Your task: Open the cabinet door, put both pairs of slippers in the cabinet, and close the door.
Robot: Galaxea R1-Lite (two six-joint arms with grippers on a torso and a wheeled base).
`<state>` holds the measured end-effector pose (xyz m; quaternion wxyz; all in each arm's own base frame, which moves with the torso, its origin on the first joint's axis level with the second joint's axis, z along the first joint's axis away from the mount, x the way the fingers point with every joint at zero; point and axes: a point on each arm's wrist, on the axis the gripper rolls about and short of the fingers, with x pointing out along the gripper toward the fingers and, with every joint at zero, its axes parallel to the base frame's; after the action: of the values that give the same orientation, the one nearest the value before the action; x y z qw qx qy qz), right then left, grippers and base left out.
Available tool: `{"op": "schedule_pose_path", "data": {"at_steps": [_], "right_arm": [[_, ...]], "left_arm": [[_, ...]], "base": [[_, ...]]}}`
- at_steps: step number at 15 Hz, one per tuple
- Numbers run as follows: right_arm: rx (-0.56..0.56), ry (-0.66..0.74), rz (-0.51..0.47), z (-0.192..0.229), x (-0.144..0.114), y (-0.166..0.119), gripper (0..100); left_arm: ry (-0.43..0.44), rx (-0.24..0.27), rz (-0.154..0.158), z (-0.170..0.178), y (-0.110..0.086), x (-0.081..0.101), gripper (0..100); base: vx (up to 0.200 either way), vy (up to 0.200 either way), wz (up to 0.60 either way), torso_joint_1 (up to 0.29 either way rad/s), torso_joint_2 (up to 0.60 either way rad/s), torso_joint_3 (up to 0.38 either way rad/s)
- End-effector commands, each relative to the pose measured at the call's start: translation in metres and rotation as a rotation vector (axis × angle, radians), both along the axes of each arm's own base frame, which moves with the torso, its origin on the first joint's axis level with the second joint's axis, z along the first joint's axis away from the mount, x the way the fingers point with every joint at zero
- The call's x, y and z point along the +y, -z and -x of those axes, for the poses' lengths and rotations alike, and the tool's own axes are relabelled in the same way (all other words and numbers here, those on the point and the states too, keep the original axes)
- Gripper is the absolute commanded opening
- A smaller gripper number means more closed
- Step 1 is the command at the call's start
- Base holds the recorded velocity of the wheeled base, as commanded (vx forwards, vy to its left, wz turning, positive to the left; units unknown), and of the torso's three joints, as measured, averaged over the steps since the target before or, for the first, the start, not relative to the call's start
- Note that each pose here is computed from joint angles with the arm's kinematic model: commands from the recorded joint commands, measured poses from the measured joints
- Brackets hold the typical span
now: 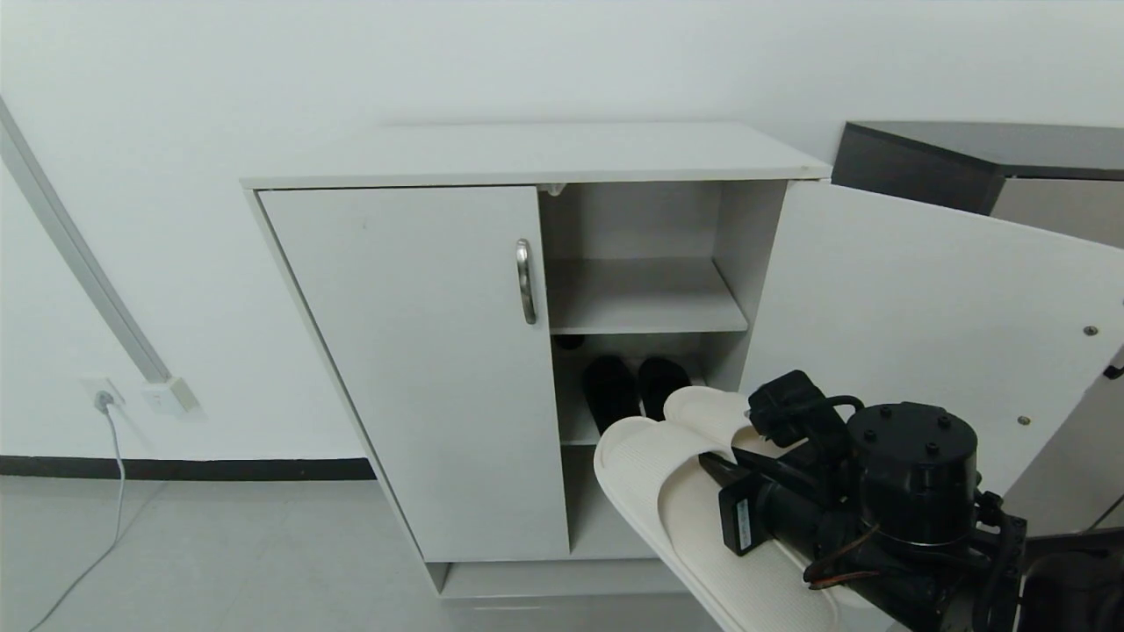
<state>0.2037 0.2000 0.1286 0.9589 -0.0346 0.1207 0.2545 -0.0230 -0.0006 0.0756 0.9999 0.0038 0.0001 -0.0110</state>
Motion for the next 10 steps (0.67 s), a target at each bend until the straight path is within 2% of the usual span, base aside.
{"op": "schedule_pose_path", "data": {"at_steps": [1,5,10], "right_arm": [[0.001,0.000,0.001,-0.0004,0.0005,0.0004,0],[0.005,0.001,0.008,-0.0011,0.0012,0.0026,0],[-0.001,0.001,0.026,-0.0009,0.0014,0.0038,0]], "left_arm": [[0.000,0.001,0.000,-0.0001,0.0000,0.0000,0],[0.000,0.001,0.000,-0.0001,0.0000,0.0000,0],[0.000,0.001,0.000,-0.0001,0.0000,0.0000,0]], "base": [[0.000,0.000,0.00,-0.071,0.44,0.364],[0.000,0.000,0.00,-0.029,0.40,0.363],[0.000,0.000,0.00,-0.002,0.06,0.052]]}}
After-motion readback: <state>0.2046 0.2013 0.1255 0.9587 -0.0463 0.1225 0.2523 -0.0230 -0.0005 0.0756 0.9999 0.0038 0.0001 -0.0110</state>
